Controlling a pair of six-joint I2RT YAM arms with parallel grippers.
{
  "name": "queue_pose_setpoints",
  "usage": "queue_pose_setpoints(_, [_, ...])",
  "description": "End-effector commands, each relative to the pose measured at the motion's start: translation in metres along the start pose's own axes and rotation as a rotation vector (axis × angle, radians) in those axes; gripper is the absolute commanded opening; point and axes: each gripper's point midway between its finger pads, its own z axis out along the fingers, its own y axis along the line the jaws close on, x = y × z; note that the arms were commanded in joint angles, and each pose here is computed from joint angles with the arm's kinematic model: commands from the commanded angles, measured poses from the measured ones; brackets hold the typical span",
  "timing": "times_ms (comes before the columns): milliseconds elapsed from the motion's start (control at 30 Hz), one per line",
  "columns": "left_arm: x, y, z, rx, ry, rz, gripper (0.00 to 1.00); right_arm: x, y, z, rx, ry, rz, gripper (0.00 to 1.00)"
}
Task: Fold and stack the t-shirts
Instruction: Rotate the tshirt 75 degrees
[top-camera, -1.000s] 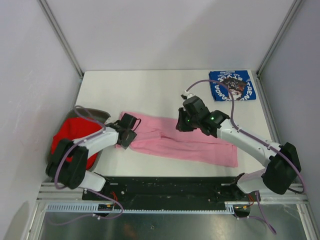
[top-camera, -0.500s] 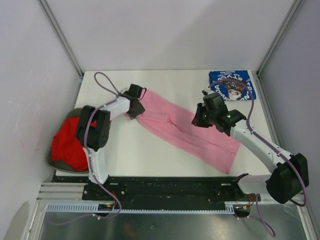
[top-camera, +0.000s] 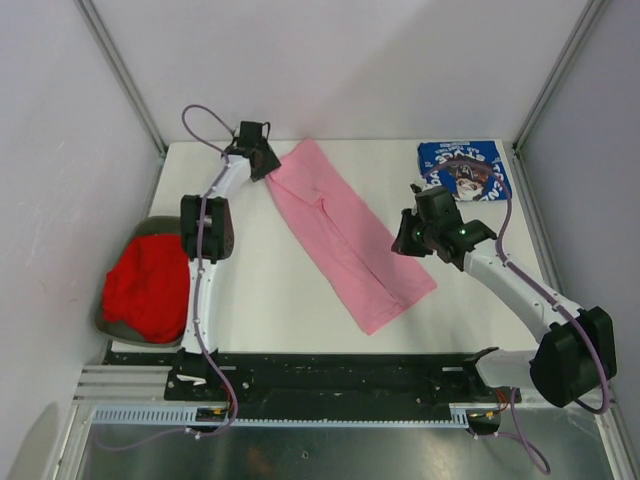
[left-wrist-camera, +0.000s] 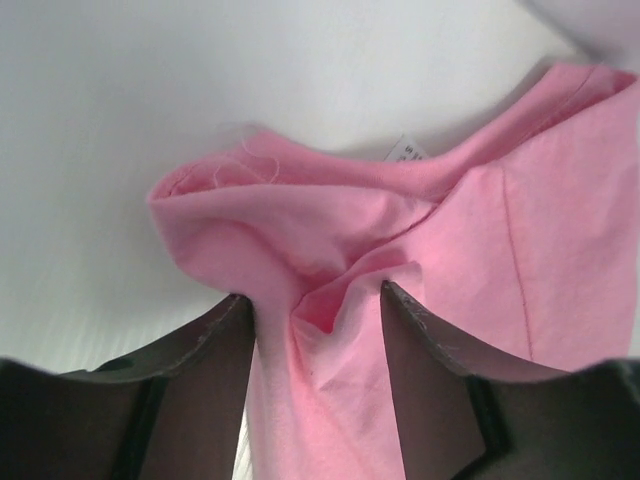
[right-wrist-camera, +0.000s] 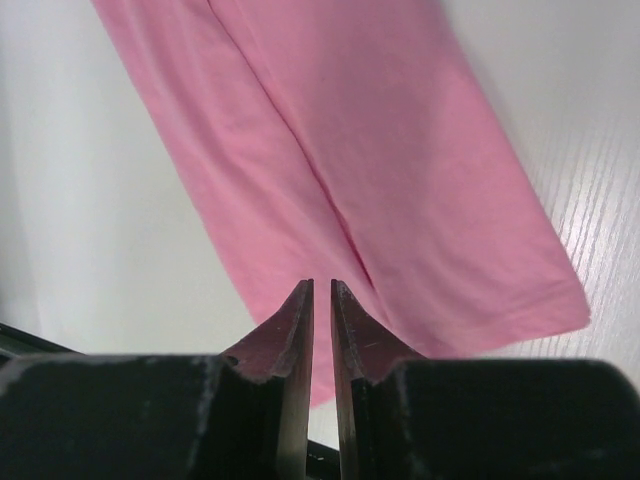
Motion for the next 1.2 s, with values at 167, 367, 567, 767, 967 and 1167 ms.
queue_pose_setpoints(167, [-0.056, -0.029, -0.002, 0.139, -0.099, 0.043, 0.72, 0.027, -0.018, -0.003, 0.026, 0.049, -0.038, 0.18])
queue_pose_setpoints(367, [-0.090, -0.007, -0.059, 0.062, -0.172, 0.043, 0.81, 0.053, -0.025, -0.002, 0.043, 0.082, -0.054, 0.20])
queue_pose_setpoints(567, [-0.063, 0.003, -0.118, 0.025, -0.141, 0.020, 0.76, 0.053, -0.052, 0.005, 0.125, 0.064, 0.019, 0.21])
queue_pose_setpoints(767, [0.054, -0.007, -0.168, 0.034, 0.013, -0.010, 0.63, 0.042, -0.090, 0.007, 0.258, 0.012, 0.156, 0.24])
queue_pose_setpoints(967, [0.205, -0.015, -0.221, 0.055, 0.148, -0.026, 0.50, 0.049, -0.122, 0.012, 0.307, 0.007, 0.241, 0.29])
queue_pose_setpoints(1167, [0.295, -0.012, -0.264, 0.082, 0.233, -0.014, 0.53, 0.057, -0.135, 0.020, 0.281, 0.022, 0.279, 0.33])
